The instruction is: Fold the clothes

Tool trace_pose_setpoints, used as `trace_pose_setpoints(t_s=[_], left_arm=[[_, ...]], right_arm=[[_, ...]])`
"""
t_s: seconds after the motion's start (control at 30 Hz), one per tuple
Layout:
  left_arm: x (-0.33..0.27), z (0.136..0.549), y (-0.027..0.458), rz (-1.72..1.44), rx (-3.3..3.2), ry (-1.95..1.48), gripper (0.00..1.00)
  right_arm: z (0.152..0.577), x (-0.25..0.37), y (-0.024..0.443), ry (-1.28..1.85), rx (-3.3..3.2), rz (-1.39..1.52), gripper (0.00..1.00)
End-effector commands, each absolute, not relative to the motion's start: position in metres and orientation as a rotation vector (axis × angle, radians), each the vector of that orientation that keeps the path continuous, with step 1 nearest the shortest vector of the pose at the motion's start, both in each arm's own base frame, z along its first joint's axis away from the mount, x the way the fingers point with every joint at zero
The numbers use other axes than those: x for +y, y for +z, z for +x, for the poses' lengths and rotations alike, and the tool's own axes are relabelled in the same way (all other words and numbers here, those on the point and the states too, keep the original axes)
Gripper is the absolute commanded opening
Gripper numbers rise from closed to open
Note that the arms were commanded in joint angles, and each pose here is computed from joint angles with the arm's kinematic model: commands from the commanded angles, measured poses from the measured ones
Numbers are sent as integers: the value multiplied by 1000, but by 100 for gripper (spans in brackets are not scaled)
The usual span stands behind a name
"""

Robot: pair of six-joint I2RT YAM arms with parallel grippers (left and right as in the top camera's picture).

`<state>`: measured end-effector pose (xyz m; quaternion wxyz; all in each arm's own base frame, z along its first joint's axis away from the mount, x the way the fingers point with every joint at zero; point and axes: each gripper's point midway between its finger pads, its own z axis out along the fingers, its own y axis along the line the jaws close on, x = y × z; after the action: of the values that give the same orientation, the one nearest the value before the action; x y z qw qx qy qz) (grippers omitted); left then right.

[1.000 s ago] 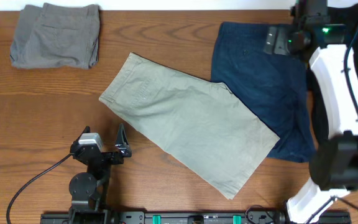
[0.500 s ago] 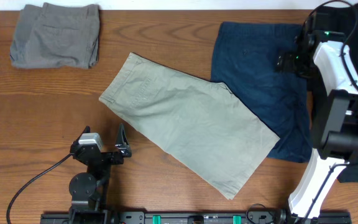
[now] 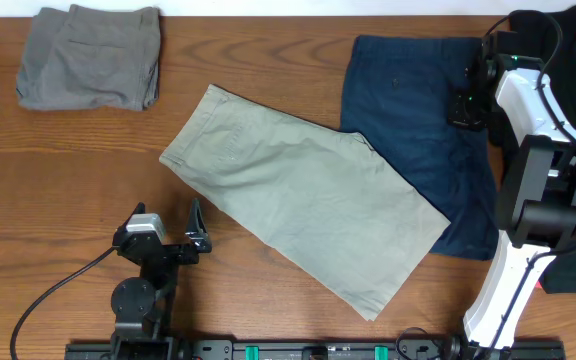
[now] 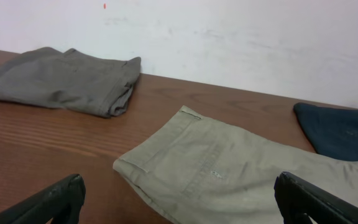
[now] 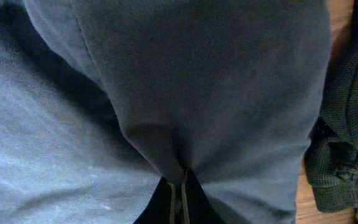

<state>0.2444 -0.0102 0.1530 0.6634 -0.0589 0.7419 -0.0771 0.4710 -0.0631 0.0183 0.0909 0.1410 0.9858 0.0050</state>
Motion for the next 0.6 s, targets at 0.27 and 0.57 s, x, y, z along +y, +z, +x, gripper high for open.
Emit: trace_pose_setpoints(t_s=[0.27,0.57], left_arm=[[-6,244,137,-144,1722,-142,98],[-6,244,137,-144,1722,-142,98]], right_arm=[[485,-117,140,-46,2640,473,1],[448,-198,161,-160,2603,609,1]])
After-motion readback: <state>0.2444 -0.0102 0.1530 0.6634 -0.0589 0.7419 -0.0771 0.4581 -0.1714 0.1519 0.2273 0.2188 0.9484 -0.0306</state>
